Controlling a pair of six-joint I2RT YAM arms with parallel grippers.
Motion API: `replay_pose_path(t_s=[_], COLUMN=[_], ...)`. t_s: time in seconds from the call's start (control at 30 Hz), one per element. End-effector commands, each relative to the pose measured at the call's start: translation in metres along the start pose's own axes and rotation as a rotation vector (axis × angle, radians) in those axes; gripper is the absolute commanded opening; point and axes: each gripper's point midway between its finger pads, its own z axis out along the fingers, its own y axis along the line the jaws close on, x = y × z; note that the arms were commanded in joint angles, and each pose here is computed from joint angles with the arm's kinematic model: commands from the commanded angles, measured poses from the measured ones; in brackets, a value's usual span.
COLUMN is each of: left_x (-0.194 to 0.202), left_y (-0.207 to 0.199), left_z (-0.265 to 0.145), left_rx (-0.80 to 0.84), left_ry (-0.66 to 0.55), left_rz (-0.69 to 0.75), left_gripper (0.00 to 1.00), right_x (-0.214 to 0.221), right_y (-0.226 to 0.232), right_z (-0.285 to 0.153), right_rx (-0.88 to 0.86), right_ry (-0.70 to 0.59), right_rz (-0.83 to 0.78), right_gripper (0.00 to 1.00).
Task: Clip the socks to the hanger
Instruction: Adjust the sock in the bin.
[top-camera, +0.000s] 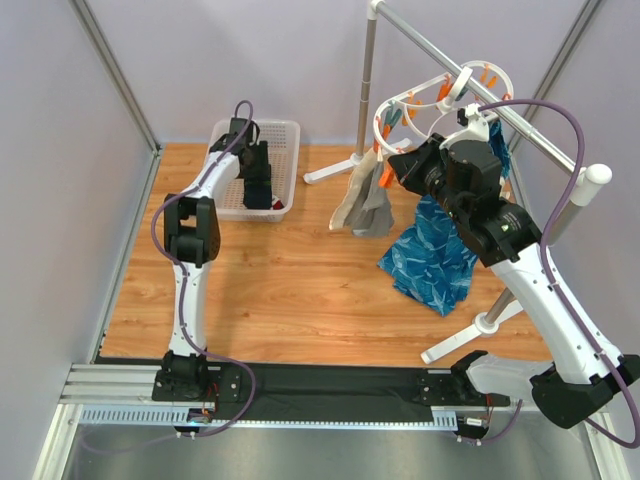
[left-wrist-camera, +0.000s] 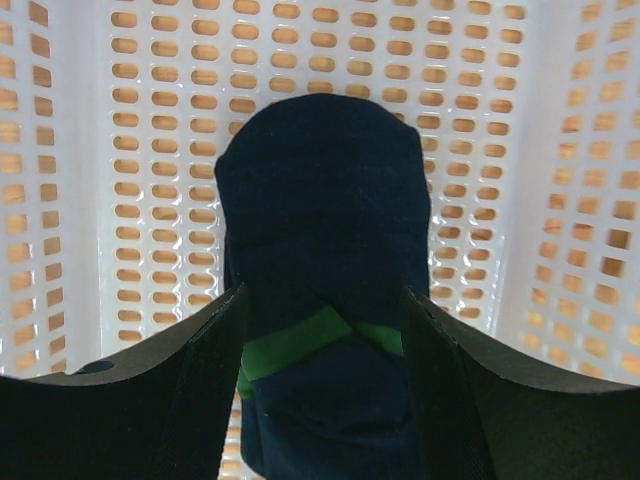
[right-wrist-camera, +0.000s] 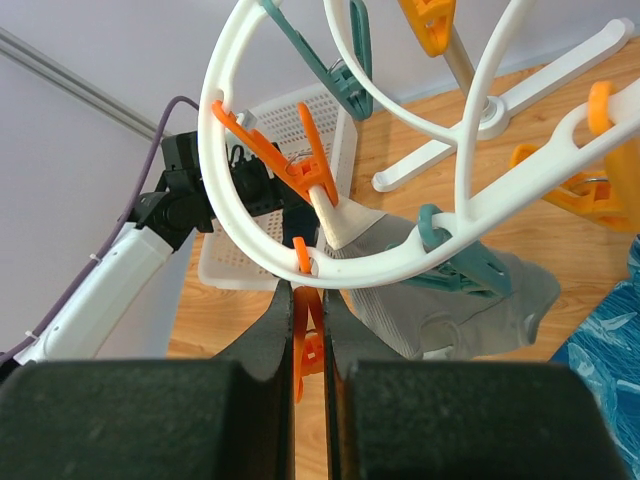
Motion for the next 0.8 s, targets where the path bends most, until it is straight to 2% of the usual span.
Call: replay_pose_path(t_s=[0.0,0.13,0.23,0.37,0.57,0.73,0.77], left_x=[-0.038,-0.039,-0.039,-0.028,-0.031,-0.024,-0.02], left_y=[-0.002,0.01,0.009,0.016,0.024,0.025,0.02], left_z=[-0.006,-0.005,-0.001,0.006,0.0,0.014,0.017], left_rx=[0.02,-0.046,-0.036,-0.07,-0.1,-0.113,-0.071], left_ry=[-0.11,-0.124,-0.137,-0.107,-0.168,-0.103,-0.09], left_rz=[0.017,-0.02,-0.007,-0.008,-0.054,-0.06,-0.062], left_gripper=[0.69,0.68,0.69,0.69,0.69,0.68,0.67], right_x=[0.025,0.028,0.029,0.03,0.032,0.033,0.033], right_y=[0.0,0.0,0.0,0.0,0.0,0.001,0.001], right_z=[0.005,0.006,0.007,0.009,0.01,0.011,0.011], right_rx=[-0.021,-0.025,-0.022,-0.024,-0.025,-0.028,-0.03], right_ry=[0.095,0.104,0.11,0.112,0.118,0.119,0.119], right_rz=[-0.019,-0.017,-0.017,-0.013,-0.011,-0.004,-0.004], right_gripper=[0.0,0.0,0.0,0.0,0.0,0.0,0.0])
